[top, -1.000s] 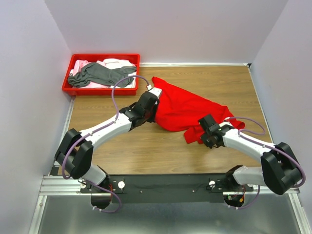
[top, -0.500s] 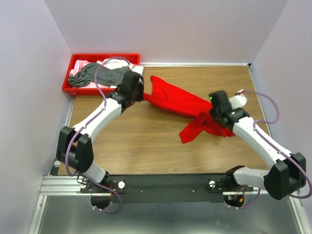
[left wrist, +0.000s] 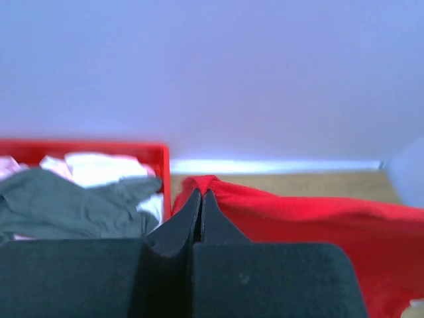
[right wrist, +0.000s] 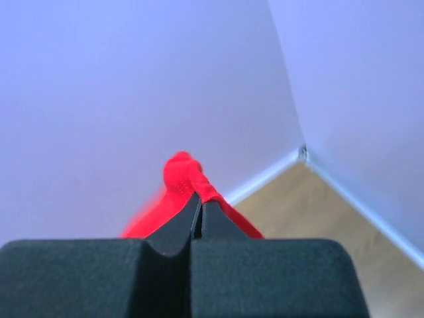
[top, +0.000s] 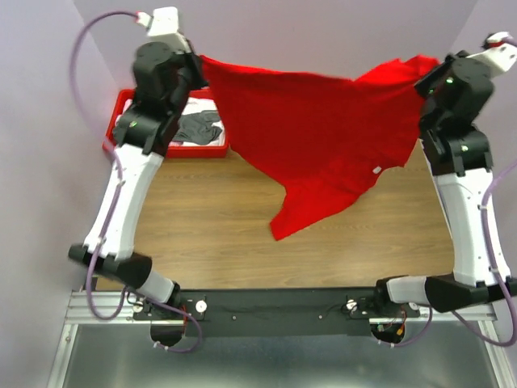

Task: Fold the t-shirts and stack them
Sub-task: Flatten the tshirt out

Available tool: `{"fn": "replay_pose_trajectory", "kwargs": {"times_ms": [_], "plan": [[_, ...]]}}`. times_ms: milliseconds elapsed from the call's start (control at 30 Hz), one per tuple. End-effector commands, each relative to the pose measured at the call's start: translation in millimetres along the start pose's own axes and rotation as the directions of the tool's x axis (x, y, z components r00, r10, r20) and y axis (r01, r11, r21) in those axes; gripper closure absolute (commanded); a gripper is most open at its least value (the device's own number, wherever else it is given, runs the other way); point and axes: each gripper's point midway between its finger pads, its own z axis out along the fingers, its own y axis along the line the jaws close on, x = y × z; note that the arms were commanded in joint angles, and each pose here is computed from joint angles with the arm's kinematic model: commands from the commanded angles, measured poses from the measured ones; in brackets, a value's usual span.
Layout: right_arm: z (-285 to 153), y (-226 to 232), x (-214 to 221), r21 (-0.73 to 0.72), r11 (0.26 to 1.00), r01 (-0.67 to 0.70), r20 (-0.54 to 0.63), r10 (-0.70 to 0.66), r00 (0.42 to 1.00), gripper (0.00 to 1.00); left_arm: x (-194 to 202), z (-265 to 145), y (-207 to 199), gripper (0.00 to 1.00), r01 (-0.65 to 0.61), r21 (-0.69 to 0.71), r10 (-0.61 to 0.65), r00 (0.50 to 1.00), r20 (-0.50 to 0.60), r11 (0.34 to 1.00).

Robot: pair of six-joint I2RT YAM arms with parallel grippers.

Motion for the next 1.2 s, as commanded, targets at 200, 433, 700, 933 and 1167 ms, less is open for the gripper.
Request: {"fn": "replay_pose_trajectory", "kwargs": {"times_ms": [200, 433, 700, 933, 1167], "plan": [[-110, -24, -167, -0.098, 0.99, 0.106, 0.384, -0.06, 0.921, 0.99, -162, -215, 19, 1.0, 0.099, 0.054, -0.113, 0.884, 0.453, 0.994], [-184, -24, -227, -0.239, 0.952, 0.19, 0.546, -0.03, 0.837, 0.99, -168, -296, 2, 1.0, 0.041, 0.234, -0.154, 0.857, 0.492, 0.971], [-176, -18, -226, -0.233, 0.947, 0.22, 0.547, -0.059, 0.835, 0.99, -157, -286, 0, 1.0, 0.015, 0.22, -0.11, 0.898, 0.426, 0.975], [-114, 14, -174, -0.244, 0.925, 0.292, 0.442, -0.161, 0.882, 0.99, -90, -201, 27, 1.0, 0.012, 0.016, -0.016, 0.969, 0.248, 1.0], [4, 15, 33, -0.24, 0.86, 0.45, 0.108, -0.437, 0.893, 0.99, 98, -77, 66, 1.0, -0.04, -0.162, 0.028, 0.997, -0.078, 0.986]]}}
